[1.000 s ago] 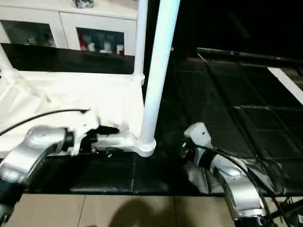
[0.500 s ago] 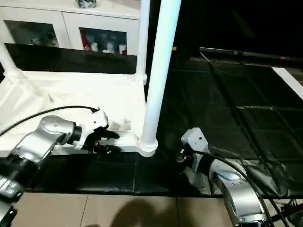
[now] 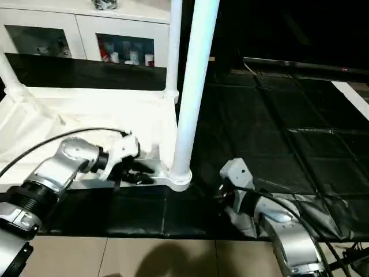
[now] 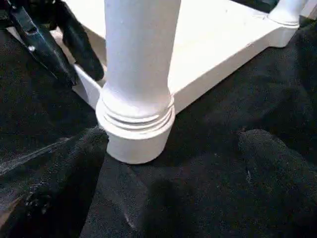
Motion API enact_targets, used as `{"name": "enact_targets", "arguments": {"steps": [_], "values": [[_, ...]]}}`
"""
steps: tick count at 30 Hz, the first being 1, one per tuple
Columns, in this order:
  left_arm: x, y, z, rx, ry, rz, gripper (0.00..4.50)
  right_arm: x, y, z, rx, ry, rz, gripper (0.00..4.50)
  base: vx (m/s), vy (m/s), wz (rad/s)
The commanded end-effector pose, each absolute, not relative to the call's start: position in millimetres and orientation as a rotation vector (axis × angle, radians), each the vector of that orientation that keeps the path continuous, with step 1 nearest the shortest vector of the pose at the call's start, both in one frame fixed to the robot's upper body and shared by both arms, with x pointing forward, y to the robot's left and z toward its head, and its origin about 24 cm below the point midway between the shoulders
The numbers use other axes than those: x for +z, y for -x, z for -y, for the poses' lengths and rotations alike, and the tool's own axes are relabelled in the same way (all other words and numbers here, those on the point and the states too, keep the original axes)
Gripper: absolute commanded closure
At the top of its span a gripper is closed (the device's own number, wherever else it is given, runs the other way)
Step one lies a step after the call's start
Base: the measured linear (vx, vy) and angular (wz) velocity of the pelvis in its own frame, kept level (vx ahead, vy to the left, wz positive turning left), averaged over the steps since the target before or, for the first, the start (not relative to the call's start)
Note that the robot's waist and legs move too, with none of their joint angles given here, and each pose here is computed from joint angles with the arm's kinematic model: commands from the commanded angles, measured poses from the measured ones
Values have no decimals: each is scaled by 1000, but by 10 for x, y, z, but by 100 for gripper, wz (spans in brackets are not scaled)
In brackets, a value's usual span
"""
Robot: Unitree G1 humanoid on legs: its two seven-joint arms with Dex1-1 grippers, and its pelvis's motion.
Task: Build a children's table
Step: Rotate leg to tighten
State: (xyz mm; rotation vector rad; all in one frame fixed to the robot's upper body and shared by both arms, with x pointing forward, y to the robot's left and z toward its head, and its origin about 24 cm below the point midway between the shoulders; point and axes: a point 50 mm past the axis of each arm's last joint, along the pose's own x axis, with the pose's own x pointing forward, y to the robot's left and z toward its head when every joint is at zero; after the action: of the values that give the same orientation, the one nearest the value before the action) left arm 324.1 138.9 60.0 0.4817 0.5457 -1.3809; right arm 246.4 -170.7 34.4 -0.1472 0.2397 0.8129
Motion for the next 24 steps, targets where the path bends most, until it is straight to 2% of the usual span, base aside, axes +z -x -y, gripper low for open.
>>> {"name": "enact_targets", "arguments": {"steps": [1,4,5,11,12,24], "values": [[644,-3283,-1385,-1378,-536,-548,368,371,-2461,1702,822,167,-229,0,0,0,0],[622,-3296,-1411,-1366,-556,-567,373,371,-2459,1698,826,169,-229,0,0,0,0],[622,-3302,-1417,-1362,-553,-569,402,371,-2460,1694,827,171,-228,0,0,0,0],[659,-3297,-1390,-1391,-513,-542,428,368,-2461,1684,833,172,-226,0,0,0,0],[658,-3290,-1387,-1400,-511,-542,448,368,-2462,1682,834,171,-226,0,0,0,0],[629,-3215,-1369,-1474,-468,-511,450,377,-2487,1661,856,133,-221,0,0,0,0]]}}
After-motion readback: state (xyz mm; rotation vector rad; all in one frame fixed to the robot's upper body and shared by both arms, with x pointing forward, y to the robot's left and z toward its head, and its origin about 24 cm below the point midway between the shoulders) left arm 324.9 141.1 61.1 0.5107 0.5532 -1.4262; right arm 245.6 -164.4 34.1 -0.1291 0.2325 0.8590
